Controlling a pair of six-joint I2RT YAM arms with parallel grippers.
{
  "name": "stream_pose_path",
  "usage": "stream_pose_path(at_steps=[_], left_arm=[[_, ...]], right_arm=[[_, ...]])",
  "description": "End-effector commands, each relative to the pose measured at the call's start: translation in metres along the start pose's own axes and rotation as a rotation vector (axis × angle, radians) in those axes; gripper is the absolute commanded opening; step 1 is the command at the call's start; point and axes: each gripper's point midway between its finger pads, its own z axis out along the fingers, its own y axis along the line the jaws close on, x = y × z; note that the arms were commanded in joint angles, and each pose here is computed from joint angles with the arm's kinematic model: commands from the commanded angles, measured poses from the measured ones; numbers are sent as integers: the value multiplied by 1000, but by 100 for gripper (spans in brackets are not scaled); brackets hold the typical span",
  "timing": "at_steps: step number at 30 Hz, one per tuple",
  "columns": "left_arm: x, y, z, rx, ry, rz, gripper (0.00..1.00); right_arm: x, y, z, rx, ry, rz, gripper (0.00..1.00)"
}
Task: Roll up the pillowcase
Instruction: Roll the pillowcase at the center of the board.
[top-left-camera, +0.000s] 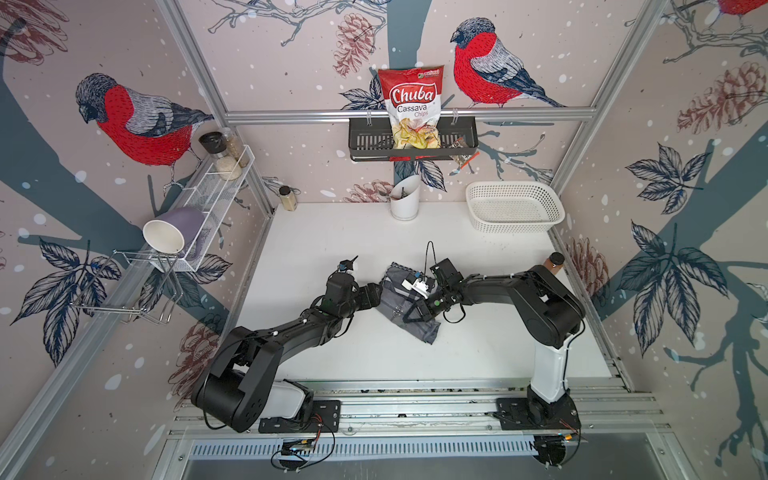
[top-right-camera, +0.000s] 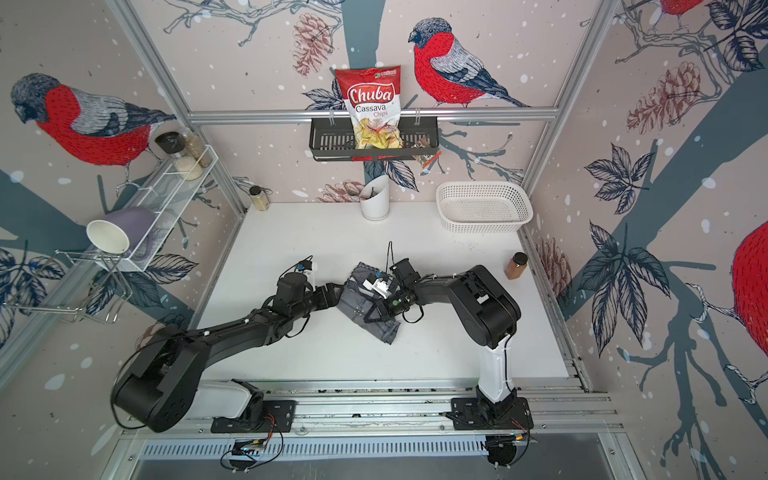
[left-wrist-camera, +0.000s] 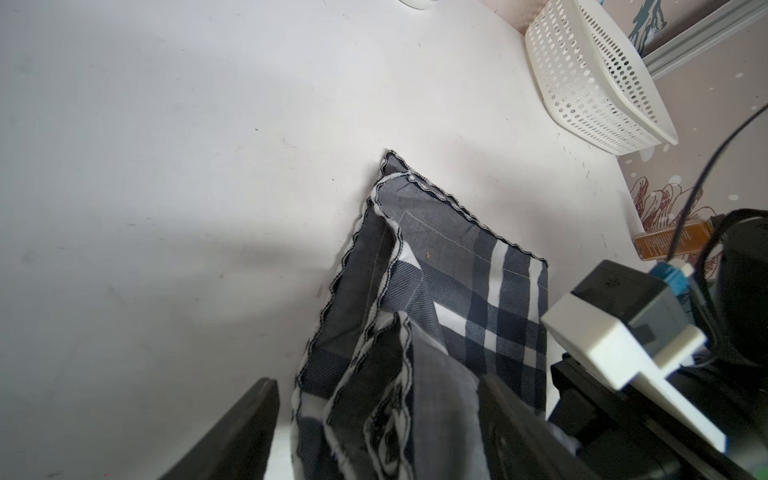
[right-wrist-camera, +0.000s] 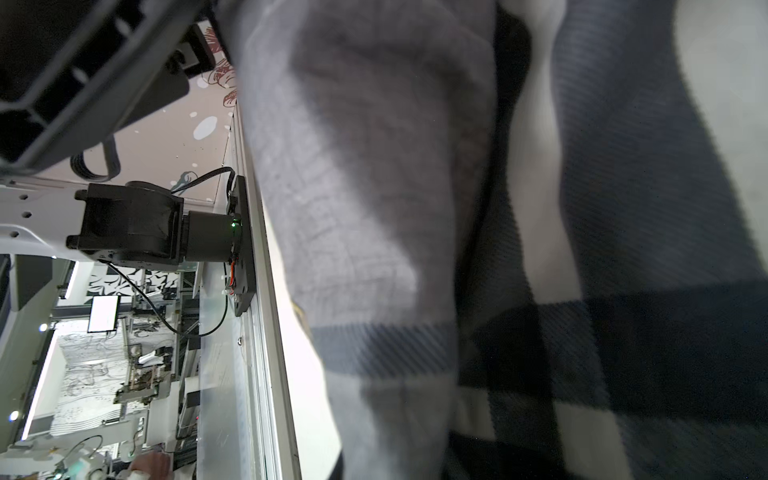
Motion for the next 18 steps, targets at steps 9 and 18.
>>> stream_pose_path(at_steps=[9,18], left_arm=[[14,18,16,-74,33,0,39],[11,19,25,-88,43,-15,40]], right_arm=[[-36,-5,-43,363,-118,-73,83],[-41,66,-68,1164,-320,-892,100]])
